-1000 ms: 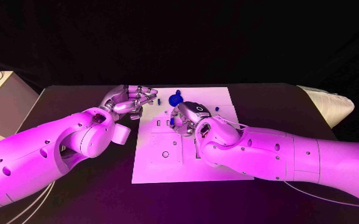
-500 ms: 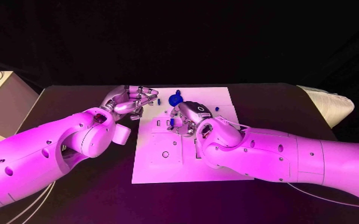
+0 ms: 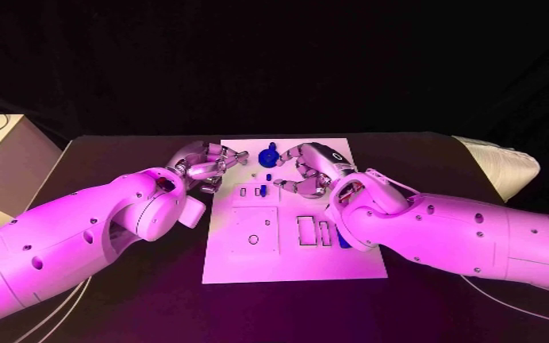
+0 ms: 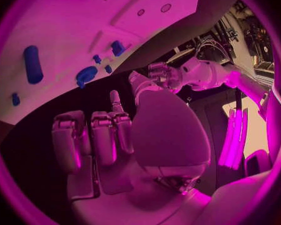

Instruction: Assemble the parts on the task board

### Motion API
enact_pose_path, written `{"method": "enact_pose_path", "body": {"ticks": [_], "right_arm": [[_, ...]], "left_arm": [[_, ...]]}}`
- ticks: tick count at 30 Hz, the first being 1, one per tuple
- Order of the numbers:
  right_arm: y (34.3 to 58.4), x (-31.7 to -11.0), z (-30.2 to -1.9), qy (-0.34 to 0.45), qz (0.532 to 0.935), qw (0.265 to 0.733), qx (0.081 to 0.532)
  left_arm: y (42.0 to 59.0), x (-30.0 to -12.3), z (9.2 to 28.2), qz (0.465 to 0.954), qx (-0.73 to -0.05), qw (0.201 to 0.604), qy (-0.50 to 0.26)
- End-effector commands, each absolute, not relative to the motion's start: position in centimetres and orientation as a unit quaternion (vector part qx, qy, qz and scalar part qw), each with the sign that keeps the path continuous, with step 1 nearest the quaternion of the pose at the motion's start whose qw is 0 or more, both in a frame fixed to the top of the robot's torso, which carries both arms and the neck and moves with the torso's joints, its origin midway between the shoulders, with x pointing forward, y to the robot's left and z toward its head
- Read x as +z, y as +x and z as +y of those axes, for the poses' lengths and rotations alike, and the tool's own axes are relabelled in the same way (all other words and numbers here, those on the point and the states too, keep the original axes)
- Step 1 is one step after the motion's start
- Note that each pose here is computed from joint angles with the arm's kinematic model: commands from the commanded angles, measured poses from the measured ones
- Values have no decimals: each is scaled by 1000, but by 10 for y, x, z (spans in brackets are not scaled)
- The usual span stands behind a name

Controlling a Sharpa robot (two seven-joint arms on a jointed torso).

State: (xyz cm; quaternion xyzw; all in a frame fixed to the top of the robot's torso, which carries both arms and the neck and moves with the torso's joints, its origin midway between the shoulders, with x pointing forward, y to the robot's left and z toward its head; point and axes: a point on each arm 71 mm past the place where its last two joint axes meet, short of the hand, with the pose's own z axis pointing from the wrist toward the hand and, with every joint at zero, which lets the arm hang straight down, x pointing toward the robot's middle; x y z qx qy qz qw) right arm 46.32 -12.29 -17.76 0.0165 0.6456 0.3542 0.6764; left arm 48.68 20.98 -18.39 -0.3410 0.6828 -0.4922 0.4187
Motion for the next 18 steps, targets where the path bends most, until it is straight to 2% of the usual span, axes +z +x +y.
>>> {"method": "enact_pose_path", "body": {"ticks": [1, 8, 14, 18], "right_arm": [[461, -166, -132, 27, 629, 669, 395], [475, -146, -172, 85, 635, 669, 377], [490, -135, -197, 134, 639, 666, 360], [494, -133, -205, 148, 641, 665, 354]], "left_arm": [[487, -195, 206, 753, -423, 404, -303], [496, -198, 197, 819, -344, 381, -255], [509, -197, 187, 847, -302, 378, -220], [516, -197, 180, 856, -287, 380, -202]]}}
